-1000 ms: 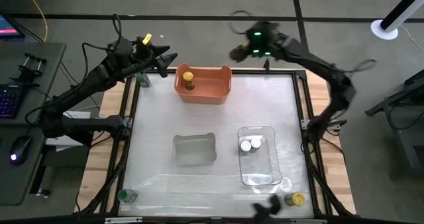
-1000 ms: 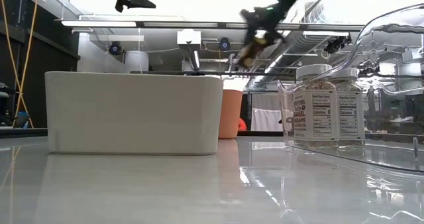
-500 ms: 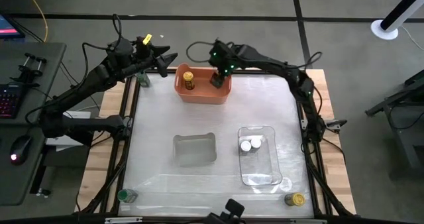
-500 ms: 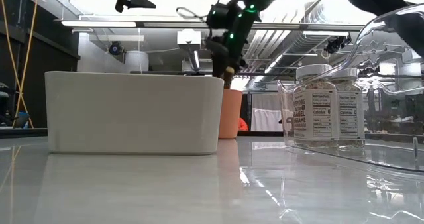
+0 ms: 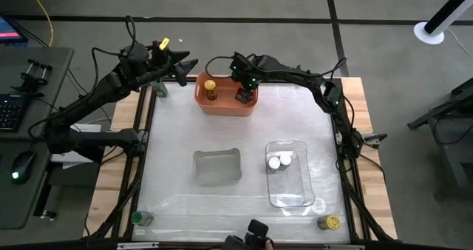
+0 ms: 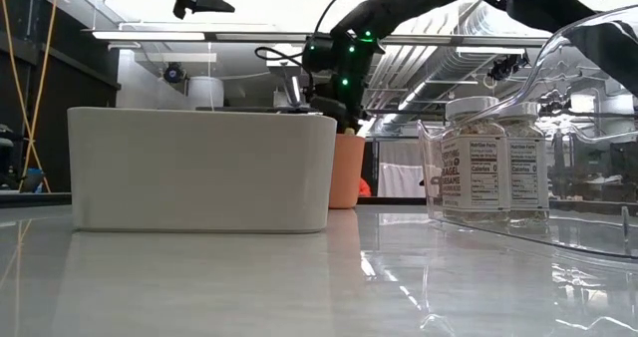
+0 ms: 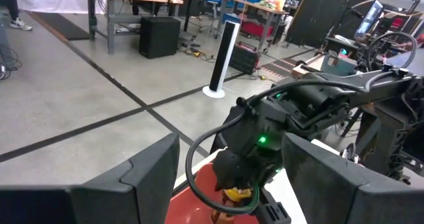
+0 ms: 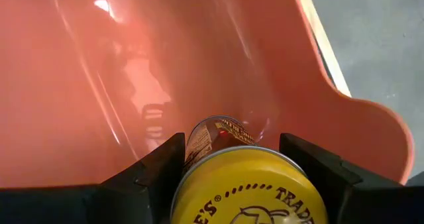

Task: Sort spices by type
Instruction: Put the top yellow seasoning bottle into the orange bin

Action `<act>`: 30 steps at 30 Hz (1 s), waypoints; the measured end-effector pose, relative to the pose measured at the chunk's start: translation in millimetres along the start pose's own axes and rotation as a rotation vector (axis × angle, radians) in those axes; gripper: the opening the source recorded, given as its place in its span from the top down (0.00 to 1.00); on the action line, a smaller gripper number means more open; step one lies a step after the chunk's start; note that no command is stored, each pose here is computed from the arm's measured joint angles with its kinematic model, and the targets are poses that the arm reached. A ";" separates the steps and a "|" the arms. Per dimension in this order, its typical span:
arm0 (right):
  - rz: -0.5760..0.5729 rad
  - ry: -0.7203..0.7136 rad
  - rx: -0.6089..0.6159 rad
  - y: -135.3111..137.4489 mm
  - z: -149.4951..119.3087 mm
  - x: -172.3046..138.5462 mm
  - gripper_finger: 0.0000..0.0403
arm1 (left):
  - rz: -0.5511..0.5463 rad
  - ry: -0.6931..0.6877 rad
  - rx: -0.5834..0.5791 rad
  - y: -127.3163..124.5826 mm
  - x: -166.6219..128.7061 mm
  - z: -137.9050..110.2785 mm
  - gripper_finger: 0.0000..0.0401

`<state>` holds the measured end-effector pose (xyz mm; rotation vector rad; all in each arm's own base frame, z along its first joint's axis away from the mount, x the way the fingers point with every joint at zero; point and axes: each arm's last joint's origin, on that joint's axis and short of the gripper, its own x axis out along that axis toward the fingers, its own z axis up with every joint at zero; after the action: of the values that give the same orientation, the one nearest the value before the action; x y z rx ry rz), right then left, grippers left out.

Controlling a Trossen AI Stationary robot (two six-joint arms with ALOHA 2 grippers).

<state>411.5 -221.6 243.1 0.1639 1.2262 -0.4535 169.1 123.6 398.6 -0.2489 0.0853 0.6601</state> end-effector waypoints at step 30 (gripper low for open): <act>0.001 0.006 -0.145 -0.3 -1.4 -4.4 0.28 | 0.006 0.028 0.001 0.6 -0.1 -2.8 0.37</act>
<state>409.1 -220.3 246.8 0.0422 1.2596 -0.3625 168.6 123.2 395.8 -0.2572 0.1136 0.6626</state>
